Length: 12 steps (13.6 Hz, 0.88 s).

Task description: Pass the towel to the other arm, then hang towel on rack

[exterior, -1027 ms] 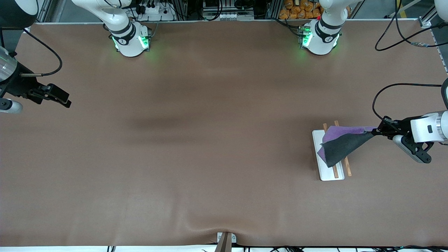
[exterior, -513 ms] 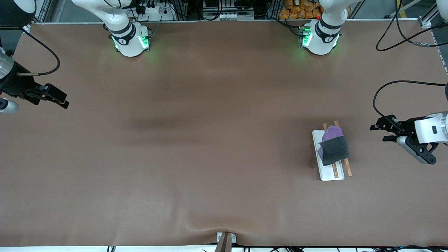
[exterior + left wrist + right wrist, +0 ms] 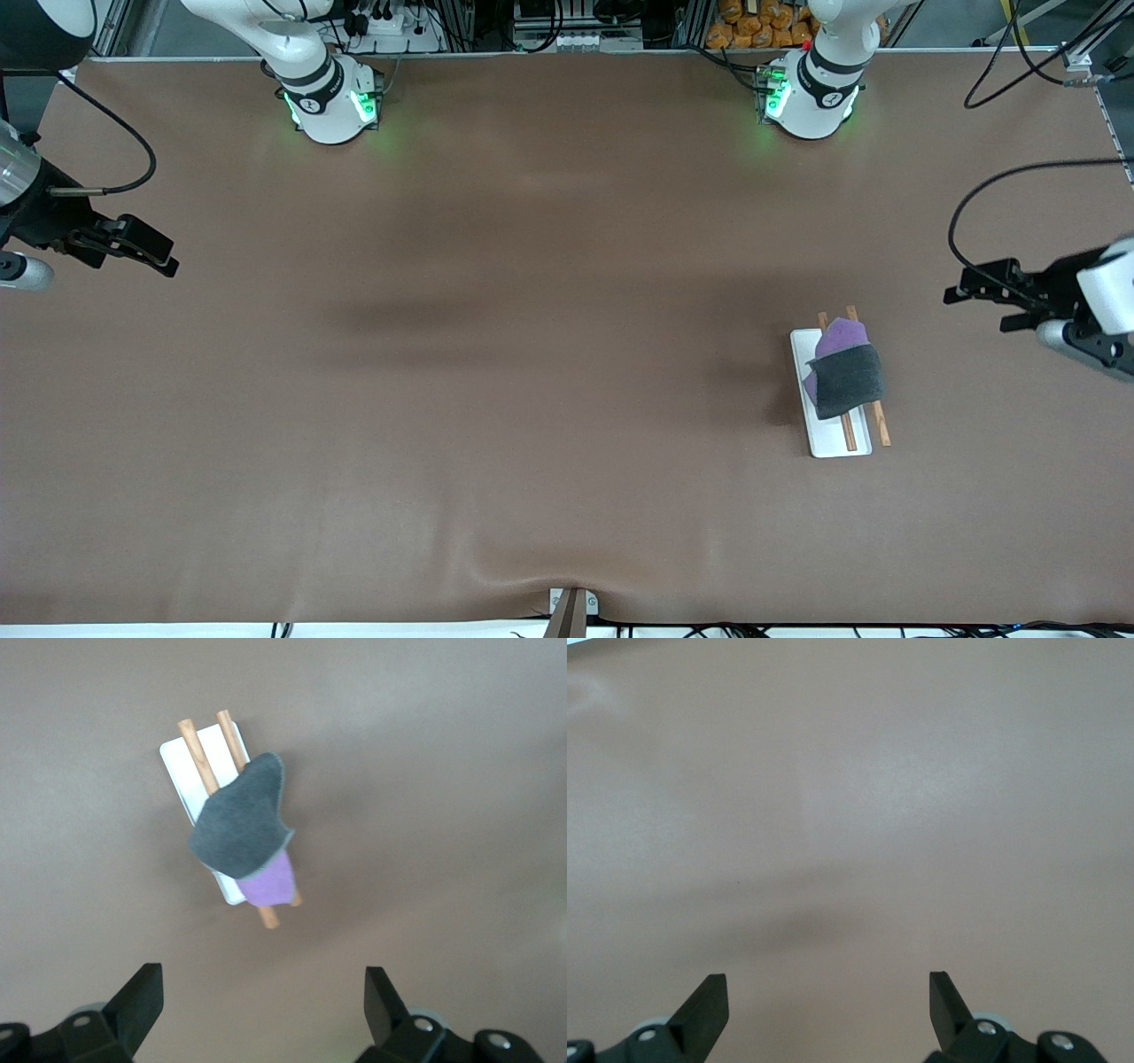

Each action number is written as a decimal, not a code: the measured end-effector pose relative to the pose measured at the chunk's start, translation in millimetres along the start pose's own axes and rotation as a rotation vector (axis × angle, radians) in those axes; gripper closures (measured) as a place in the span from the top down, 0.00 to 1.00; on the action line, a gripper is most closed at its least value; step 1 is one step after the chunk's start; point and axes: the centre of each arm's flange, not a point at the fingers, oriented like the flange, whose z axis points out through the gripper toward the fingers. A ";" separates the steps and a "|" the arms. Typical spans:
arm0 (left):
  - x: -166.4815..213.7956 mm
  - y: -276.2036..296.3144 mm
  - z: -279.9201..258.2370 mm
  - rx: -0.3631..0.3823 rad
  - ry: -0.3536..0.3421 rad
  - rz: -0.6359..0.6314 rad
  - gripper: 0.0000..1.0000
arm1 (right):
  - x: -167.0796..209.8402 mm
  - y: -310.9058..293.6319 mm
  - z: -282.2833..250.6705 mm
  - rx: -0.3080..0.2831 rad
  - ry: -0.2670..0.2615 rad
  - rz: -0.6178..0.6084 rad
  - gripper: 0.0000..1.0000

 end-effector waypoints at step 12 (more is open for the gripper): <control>-14.2 123.2 -58.3 0.198 0.079 -0.237 1.00 | 1.3 0.2 4.9 -0.002 -0.013 0.003 1.00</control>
